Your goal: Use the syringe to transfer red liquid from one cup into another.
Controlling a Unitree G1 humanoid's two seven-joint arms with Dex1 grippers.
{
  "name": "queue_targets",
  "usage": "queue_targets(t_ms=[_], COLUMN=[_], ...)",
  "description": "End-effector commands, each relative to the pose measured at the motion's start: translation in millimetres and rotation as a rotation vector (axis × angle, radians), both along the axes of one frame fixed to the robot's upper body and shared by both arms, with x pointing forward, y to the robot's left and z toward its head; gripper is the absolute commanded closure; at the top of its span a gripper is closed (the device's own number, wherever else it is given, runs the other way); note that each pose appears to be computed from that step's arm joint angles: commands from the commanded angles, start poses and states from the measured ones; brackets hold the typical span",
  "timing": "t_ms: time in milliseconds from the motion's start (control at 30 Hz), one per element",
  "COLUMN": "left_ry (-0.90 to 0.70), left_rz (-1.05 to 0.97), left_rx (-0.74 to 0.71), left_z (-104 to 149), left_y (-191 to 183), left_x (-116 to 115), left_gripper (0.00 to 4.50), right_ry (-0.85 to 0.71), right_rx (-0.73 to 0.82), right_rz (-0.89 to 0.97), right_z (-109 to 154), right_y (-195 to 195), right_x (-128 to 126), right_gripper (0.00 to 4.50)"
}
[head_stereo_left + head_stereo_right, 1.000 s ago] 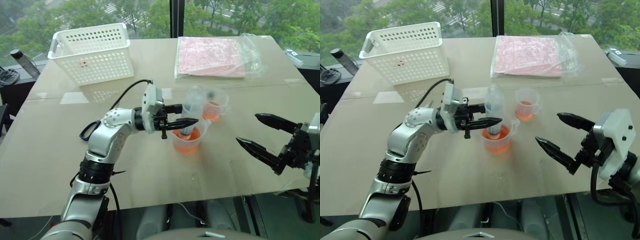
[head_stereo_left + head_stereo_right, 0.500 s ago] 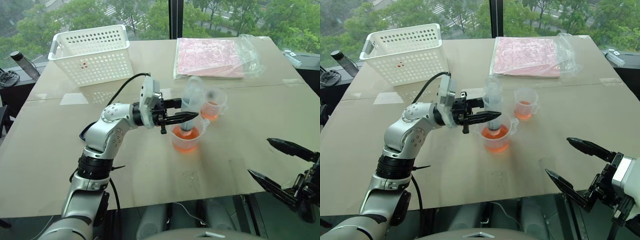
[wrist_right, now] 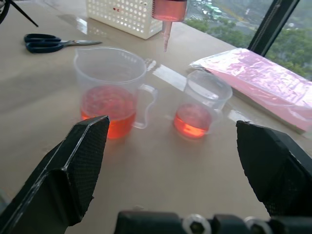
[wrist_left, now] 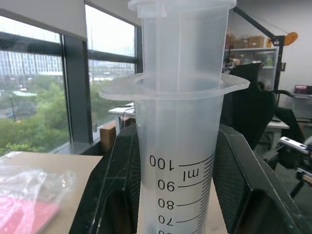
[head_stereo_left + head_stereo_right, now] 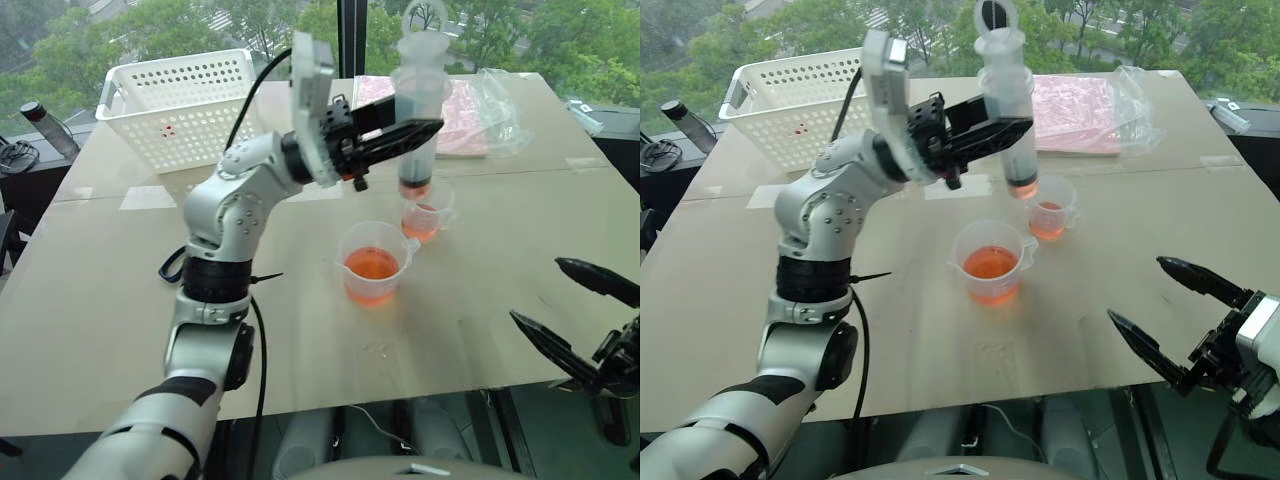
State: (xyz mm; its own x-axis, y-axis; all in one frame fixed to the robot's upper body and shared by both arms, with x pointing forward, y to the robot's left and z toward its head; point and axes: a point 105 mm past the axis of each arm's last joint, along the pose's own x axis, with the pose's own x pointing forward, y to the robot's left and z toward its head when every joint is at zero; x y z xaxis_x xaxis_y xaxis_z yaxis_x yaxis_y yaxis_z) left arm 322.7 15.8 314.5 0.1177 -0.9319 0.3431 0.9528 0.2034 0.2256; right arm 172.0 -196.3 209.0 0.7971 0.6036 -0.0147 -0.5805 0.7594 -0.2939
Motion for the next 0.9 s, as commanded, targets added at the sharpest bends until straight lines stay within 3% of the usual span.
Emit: queue_targets(t_ms=[33,133,500,800,900], left_ry=[-0.151,-0.119,-0.056,-0.024,-0.029], left_rz=[0.108,0.136,0.128,0.132,0.121], left_rx=[-0.022,-0.051,0.066,0.068,0.086], left_z=[12,9,-64,-78,-80], left_y=[-21,-30,-37,-39,-41], left_x=[18,33,52,57,56], left_gripper=[3.07,3.07,3.07,3.07,3.07], right_ry=[0.008,-0.009,-0.057,0.010,0.025], right_rx=[0.001,0.011,0.044,0.020,0.046], right_rz=[-0.081,-0.095,-0.160,-0.185,-0.169], right_z=[-3,0,13,11,23], right_y=[-8,-5,-5,-10,-5], right_x=[12,17,41,56,68], right_gripper=[0.04,0.04,0.04,0.04,0.04])
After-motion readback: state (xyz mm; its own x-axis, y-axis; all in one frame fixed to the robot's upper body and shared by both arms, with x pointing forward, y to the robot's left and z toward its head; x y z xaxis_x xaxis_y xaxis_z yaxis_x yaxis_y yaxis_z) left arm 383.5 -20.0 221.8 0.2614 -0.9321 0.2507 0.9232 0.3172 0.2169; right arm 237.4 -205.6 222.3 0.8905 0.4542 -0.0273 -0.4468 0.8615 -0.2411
